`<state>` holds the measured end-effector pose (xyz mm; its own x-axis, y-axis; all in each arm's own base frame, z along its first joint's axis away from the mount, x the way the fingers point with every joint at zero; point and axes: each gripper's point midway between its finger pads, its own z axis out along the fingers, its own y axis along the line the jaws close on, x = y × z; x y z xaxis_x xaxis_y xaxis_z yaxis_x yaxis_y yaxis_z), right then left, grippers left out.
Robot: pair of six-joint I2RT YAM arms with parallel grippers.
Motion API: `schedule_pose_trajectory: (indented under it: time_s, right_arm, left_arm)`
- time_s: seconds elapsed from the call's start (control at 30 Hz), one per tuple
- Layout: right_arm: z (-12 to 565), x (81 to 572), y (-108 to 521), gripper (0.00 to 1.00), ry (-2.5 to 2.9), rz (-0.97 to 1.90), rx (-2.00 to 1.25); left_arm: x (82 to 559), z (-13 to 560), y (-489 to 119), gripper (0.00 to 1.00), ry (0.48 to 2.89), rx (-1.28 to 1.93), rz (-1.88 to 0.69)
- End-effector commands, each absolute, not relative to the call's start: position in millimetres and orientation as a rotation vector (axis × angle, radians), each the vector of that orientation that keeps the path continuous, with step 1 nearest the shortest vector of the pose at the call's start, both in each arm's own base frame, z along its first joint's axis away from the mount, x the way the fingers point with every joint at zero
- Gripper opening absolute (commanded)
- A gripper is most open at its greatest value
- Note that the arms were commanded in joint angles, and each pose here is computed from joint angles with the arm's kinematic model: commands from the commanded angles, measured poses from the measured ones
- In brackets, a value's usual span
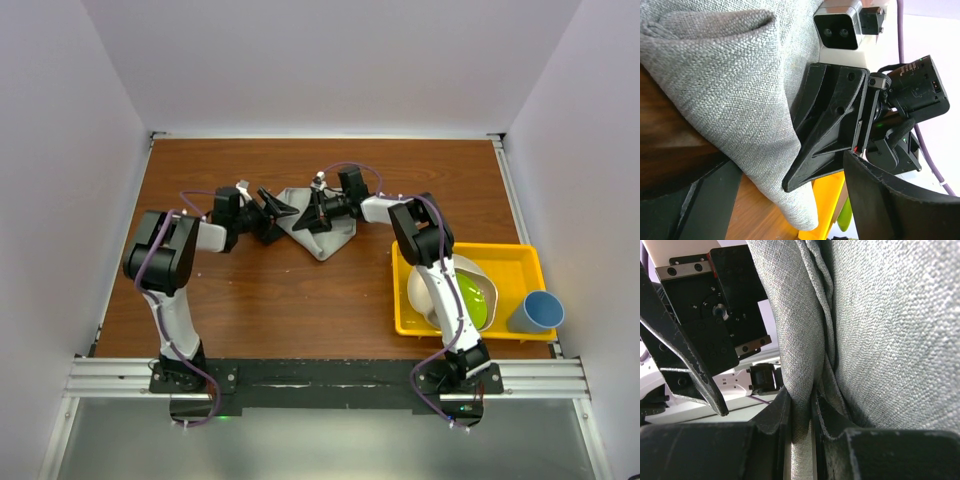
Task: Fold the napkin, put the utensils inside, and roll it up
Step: Roll the napkin with the utensil
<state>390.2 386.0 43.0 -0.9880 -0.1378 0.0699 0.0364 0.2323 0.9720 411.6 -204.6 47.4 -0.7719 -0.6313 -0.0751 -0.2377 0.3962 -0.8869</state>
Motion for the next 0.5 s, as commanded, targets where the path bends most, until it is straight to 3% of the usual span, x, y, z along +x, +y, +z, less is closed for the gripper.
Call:
schedule_pose_trajectory:
  time_s: [0.0,0.23,0.47]
  right_arm:
    - [45.2,391.0,385.8,0.00,-2.299,-1.839,0.046]
    - [66.6,396.7,388.1,0.00,-2.292,-1.889,0.059]
    - [75.8,394.9,386.4,0.00,-2.290,-1.894,0.054]
  left_arm:
    - [390.6,-15.4,-191.3,0.84,2.424,-0.832,-1.141]
    - [361.2,-27.0,-172.3,0.90,2.472,-0.879,-1.026]
    - [369.2,-23.5,-172.0,0.87,2.388,-0.869,-1.108]
